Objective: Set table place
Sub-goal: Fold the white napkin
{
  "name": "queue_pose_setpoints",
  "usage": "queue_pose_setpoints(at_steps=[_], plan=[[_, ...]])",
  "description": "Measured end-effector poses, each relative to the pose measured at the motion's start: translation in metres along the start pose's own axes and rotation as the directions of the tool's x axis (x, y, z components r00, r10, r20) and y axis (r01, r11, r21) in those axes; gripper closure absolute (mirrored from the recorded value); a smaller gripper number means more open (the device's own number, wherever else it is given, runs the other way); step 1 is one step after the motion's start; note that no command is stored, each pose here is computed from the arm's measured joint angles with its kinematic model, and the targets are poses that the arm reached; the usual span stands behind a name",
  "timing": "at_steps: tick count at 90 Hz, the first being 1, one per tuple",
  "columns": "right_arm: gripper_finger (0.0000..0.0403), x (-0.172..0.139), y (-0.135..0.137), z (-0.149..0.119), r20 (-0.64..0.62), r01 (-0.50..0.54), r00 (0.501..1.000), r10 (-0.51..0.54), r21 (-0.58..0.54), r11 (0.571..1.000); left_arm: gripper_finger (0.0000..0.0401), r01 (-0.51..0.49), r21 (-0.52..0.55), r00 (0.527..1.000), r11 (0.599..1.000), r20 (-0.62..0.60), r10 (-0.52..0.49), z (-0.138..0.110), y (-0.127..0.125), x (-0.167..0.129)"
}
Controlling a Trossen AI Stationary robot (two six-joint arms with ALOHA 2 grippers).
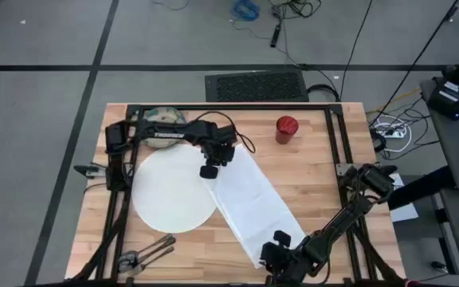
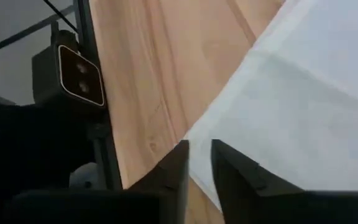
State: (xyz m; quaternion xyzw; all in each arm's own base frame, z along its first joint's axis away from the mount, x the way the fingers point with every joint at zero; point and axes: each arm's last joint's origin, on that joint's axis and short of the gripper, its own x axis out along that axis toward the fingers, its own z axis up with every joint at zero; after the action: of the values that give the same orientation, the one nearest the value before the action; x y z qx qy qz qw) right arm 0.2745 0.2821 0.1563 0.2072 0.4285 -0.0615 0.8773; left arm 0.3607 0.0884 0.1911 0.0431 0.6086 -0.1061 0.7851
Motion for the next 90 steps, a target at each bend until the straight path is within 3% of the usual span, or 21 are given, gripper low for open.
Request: queue_pose_setpoints(at_steps=[11,23,39,52,70,83,90], plan=[[0.0269,-0.013,-0.004,0.01,-0.036,-0.002,0.999,0.003,0.028,1.0,0.038,-0.018,-0.023,0.998,1.0,-0.056,0.017,-0.001,-0.003,-0.003],[0.0234,-0.03,-0.013,0.018,-0.017,0.076,0.997,-0.075,0.027,0.997,0.0336,-0.055,-0.059,0.991,0.997,-0.122,0.048,-0.004,-0.003,-0.007],[0.0226,-0.022,-0.026,0.01,-0.048,0.22,0.975,-0.217,0.054,0.974,0.0276,-0.025,-0.104,0.972,0.994,-0.234,0.0,-0.016,-0.005,-0.011],[0.023,0.001,-0.025,0.006,-0.027,0.216,0.976,-0.214,0.095,0.972,0.0254,-0.002,-0.157,0.946,0.988,-0.321,-0.049,-0.029,-0.003,-0.018],[0.023,0.025,-0.025,-0.003,-0.093,0.192,0.979,-0.182,0.11,0.975,0.0252,-0.031,-0.211,0.958,0.977,-0.284,-0.031,-0.039,0.007,-0.04],[0.0231,0.014,-0.025,-0.01,-0.224,0.205,0.957,-0.182,0.082,0.975,0.0252,-0.053,-0.226,0.971,0.973,-0.239,-0.003,-0.044,0.009,-0.059],[0.0231,-0.003,-0.029,-0.018,-0.315,0.257,0.92,-0.234,0.033,0.966,0.0252,-0.067,-0.234,0.977,0.97,-0.212,0.017,-0.048,0.01,-0.07]])
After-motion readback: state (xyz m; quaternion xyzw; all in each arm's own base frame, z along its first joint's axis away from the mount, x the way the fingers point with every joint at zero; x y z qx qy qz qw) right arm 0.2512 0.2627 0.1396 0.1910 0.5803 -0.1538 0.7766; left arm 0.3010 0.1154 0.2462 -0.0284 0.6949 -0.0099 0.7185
